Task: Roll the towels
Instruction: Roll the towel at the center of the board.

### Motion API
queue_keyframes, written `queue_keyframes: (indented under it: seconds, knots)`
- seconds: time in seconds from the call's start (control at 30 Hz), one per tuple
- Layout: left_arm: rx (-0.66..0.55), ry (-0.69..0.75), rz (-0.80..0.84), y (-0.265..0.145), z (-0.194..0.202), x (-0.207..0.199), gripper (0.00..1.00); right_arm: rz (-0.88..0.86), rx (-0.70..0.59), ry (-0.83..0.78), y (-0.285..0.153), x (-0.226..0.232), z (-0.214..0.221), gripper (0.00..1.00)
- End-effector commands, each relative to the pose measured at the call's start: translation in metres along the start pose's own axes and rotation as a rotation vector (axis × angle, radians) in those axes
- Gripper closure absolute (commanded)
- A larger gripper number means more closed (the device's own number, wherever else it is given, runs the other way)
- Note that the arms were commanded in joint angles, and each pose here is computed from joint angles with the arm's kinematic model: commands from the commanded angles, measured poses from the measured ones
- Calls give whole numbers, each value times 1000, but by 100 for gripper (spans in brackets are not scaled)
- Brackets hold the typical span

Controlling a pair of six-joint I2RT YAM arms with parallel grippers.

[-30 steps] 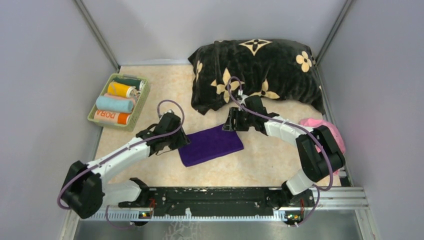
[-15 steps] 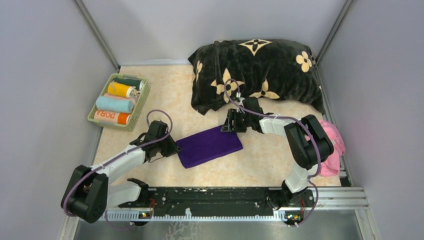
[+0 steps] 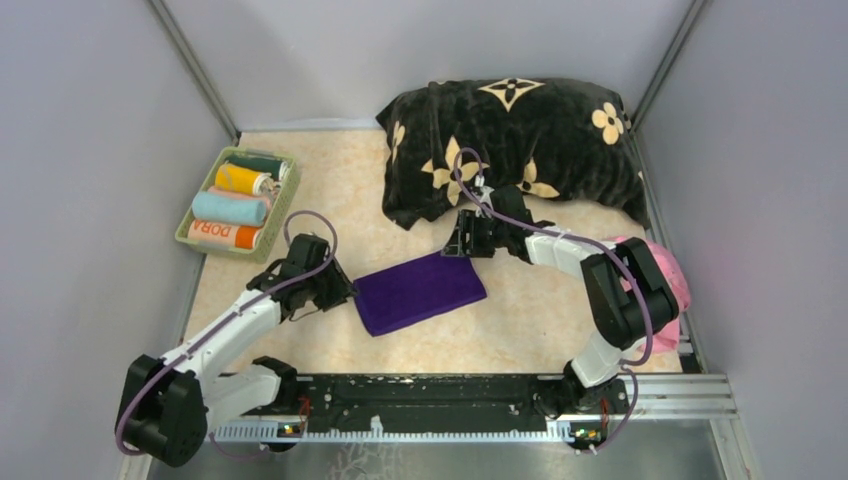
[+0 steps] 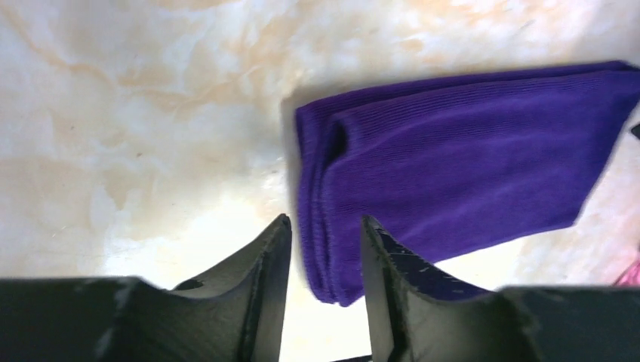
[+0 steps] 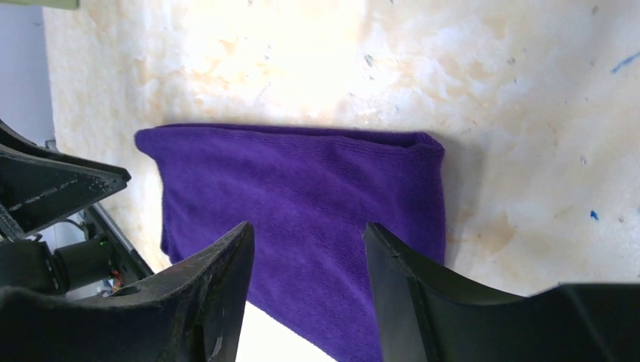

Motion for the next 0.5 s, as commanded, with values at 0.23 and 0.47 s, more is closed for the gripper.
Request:
queue_keyframes:
  seconds: [0.23,0.47]
  knots:
    - [36,31,-13,8,-3,-9,45,4,41,-63,-18,5,-2,44]
    - [50,66,-38,31,-5,-9,55,107,158,-66,-22,-11,46,45]
Point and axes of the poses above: each gripper's point midway between its finger pads, its own y axis out along the fingers, its own x axis along the line the jaws close on, z = x × y, the point moved 3 cm from there along -y, back along the fingers, and after that the axes turned 11 degrees about -y, right-handed, at the moved point
